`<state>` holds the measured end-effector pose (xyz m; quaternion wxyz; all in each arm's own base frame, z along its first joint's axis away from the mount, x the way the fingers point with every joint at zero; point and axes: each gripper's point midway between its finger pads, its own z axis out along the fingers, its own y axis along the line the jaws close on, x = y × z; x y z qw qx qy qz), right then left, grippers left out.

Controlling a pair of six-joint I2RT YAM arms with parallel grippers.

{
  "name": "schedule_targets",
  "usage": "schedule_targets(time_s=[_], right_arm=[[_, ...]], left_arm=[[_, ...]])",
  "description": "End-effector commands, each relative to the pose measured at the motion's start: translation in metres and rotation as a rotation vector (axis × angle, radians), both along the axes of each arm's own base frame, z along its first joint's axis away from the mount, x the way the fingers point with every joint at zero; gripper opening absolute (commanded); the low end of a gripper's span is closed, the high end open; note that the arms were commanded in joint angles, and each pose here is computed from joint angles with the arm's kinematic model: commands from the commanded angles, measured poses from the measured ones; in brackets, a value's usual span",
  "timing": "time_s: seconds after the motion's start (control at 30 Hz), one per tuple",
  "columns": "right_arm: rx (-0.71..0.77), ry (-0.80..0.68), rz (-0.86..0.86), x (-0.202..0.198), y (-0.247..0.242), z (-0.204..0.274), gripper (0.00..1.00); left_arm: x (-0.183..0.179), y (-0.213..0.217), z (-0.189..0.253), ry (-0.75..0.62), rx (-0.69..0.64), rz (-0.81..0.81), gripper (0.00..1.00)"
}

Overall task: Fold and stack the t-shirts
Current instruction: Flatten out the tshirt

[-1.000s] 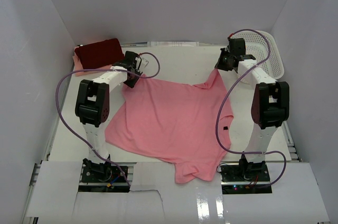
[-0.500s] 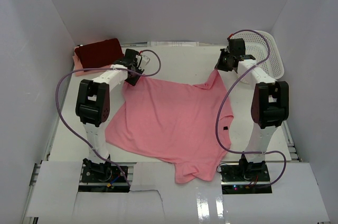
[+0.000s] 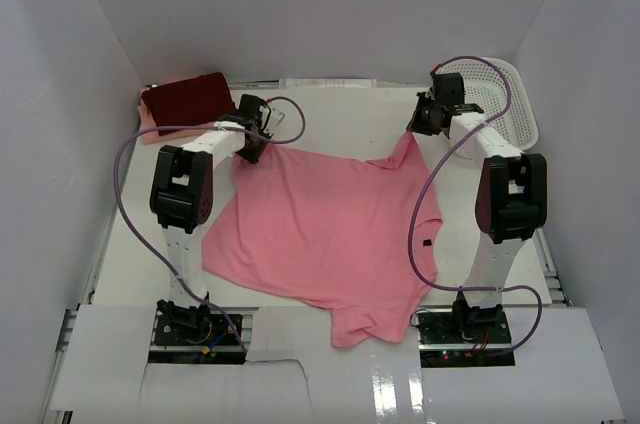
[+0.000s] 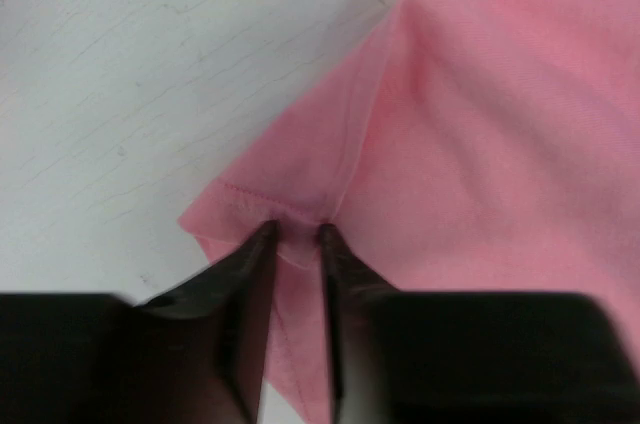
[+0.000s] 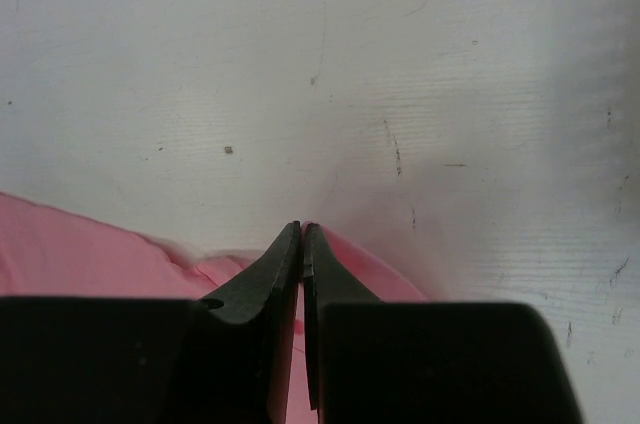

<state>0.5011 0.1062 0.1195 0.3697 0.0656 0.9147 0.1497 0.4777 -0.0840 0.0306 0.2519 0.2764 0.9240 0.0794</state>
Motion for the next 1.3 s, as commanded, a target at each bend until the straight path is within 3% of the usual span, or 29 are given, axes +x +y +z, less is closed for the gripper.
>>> schedule_targets(time_s=[0.0,0.1,0.23,0.47,0.7,0.93,1.27], right_arm=[[-0.009,-0.036,-0.001,0.010,-0.002,0.009,0.08],[-0.008,-0.033,-0.001,0.008,-0.002,0.008,0.08],[-0.005,-0.039,0.001,0.007,-0.001,0.011,0.08],[-0.008,-0.062,-0.003,0.011,-0.002,0.027,0.08],[0.016,-0.113,0.023,0.005,0.002,0.061,0.08],[0.028,-0.151,0.087,-0.029,0.013,0.101,0.08],[-0.021,-0.396,0.007,-0.090,-0.016,0.207,0.08]], left_arm=[[0.009,0.005,0.010,-0.016,-0.024,0.034,0.30],[0.010,0.006,0.013,-0.012,-0.051,0.052,0.22],[0.015,0.010,0.028,-0.030,-0.099,0.093,0.00],[0.019,0.014,0.067,-0.082,-0.159,0.155,0.00],[0.015,0.019,0.119,-0.205,-0.259,0.329,0.00],[-0.001,0.021,0.157,-0.279,-0.352,0.444,0.00],[-0.051,0.063,0.246,-0.499,-0.382,0.660,0.00]])
